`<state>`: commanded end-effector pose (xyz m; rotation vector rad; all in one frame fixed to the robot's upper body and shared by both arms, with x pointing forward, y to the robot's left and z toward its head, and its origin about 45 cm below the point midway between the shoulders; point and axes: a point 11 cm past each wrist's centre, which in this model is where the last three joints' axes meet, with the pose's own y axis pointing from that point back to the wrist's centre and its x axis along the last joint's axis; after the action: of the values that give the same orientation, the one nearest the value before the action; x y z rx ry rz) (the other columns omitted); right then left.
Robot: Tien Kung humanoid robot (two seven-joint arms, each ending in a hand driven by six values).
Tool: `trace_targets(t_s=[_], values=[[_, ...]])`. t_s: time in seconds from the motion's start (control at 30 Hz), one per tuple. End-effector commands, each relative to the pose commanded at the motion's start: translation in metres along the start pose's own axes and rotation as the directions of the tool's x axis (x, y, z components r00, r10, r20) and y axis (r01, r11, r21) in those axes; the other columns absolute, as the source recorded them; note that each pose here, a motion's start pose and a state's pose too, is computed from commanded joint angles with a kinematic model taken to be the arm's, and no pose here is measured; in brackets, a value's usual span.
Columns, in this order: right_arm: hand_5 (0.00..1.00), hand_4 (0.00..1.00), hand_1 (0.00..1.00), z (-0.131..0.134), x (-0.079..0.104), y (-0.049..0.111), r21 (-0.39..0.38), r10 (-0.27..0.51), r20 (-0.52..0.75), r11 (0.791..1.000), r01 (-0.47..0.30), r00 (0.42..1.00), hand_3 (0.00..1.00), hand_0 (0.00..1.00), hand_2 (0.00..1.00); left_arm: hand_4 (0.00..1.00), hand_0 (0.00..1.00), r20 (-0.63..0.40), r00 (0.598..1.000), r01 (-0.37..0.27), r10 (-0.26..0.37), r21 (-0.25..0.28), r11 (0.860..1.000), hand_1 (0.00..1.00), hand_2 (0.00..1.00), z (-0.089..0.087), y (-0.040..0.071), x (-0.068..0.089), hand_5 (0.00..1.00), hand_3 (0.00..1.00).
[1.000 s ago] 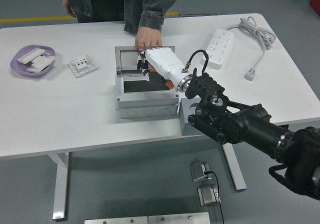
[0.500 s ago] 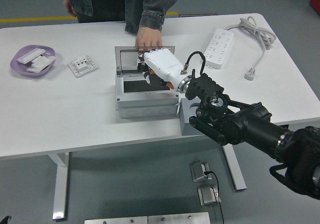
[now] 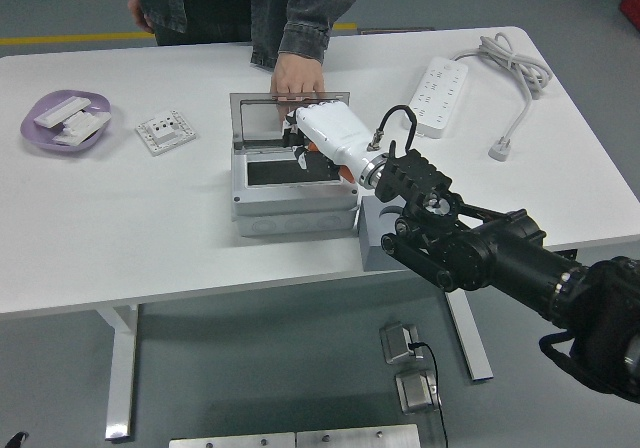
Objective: Pick up the cylinder from the cube,place it in the box,flap close box
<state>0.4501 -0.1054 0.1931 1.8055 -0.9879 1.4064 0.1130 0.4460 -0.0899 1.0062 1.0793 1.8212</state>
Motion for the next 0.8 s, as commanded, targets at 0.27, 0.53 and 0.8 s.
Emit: trace_targets(t_s=[0.27,0.53,0.8], values=[[0.002,0.002,0.252,0.008,-0.009,0.004,-0.034,-0.03,0.026,0.999,0.031,0.999,0.299,0.121,0.443,0.639,0.703,0.0,1.0,-0.006,0.006,0.009,1.0,0.726,0.71,-0.003,0.0,0.003,0.829,0.788],[0.002,0.002,0.254,0.007,-0.012,0.004,-0.036,-0.043,0.037,0.998,0.044,0.998,0.301,0.122,0.443,0.637,0.703,0.014,0.997,-0.072,0.071,0.081,0.994,0.726,0.711,-0.01,0.001,0.011,0.828,0.788],[0.002,0.002,0.264,0.008,-0.008,0.002,-0.039,-0.035,0.035,0.999,0.036,0.999,0.3,0.141,0.463,0.635,0.703,0.04,0.981,-0.191,0.187,0.23,0.954,0.726,0.71,-0.022,0.006,0.028,0.825,0.788]])
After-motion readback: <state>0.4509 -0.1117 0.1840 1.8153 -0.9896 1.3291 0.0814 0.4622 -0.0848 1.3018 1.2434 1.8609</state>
